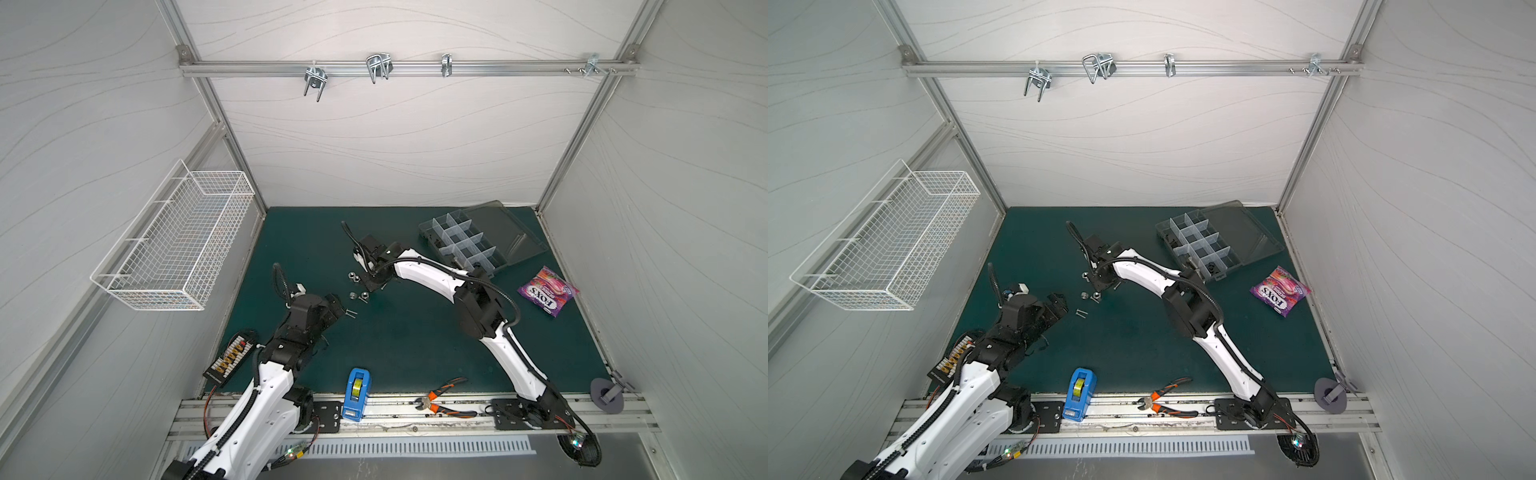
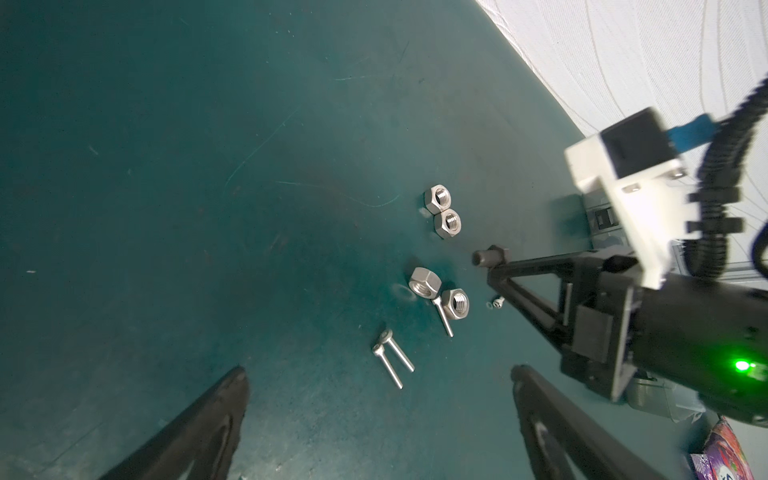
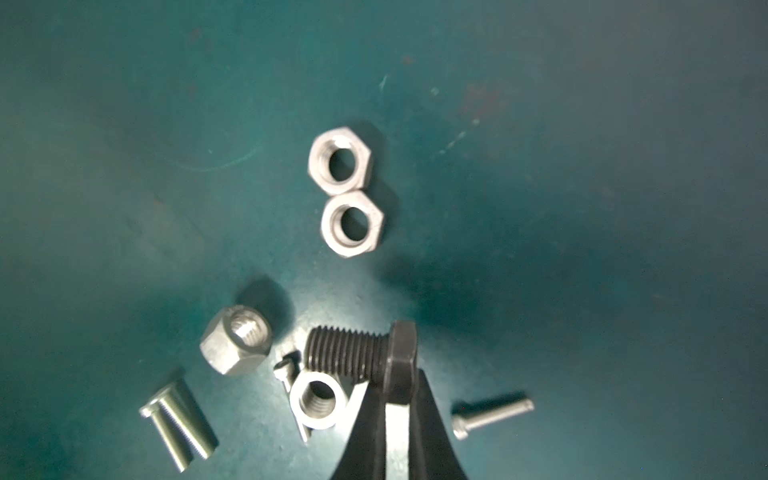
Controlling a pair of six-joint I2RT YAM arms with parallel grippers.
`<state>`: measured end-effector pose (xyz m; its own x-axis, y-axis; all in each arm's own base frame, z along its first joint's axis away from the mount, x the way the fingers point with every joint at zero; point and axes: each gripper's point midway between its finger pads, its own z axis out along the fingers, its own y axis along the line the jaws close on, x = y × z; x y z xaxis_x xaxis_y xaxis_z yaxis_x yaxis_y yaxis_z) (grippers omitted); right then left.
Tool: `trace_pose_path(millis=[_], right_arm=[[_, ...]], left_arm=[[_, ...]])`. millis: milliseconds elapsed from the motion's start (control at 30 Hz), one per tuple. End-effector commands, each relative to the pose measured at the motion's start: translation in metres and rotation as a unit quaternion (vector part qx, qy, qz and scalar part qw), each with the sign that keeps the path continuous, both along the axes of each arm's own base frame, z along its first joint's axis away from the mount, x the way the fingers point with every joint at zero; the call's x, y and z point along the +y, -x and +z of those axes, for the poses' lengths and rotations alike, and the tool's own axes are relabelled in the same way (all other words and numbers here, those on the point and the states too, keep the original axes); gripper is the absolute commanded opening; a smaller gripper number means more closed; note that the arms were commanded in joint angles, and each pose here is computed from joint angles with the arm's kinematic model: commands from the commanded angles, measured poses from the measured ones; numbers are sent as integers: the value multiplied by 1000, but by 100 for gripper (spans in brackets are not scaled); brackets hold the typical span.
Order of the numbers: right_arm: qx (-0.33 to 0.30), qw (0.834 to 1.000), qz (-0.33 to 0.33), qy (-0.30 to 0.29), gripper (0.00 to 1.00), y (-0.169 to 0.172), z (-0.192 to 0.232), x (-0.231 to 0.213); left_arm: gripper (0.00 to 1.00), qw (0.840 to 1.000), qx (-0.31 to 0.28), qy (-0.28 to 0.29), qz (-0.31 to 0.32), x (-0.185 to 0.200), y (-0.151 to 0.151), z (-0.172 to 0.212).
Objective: Sort the screws and nuts into containers
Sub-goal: 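Carry the black bolt with the right gripper over the organizer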
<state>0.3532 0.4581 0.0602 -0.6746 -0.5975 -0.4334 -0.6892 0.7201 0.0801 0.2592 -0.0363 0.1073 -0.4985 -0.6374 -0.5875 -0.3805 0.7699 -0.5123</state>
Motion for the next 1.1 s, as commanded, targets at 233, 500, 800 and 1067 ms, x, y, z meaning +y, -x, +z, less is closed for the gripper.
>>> trace_pose_path(millis=[233,500,800,1067], right_arm=[[-46,995,-71,-45,0,-52,71,-51],[-76,986,-139,-41,0,-103,98,-121],[-80,974,-210,-24,0,-148,97,-191],[-69,967,-244,3,0,-171,76,-227]], left_arm=[[100,1000,-21,6,3,-1,-7,12],[100,1000,-22,8,3,-2,-8,13],[100,1000,-22,9,0,-3,-9,14],[99,1000,-20,13,-5,-6,-10,14]])
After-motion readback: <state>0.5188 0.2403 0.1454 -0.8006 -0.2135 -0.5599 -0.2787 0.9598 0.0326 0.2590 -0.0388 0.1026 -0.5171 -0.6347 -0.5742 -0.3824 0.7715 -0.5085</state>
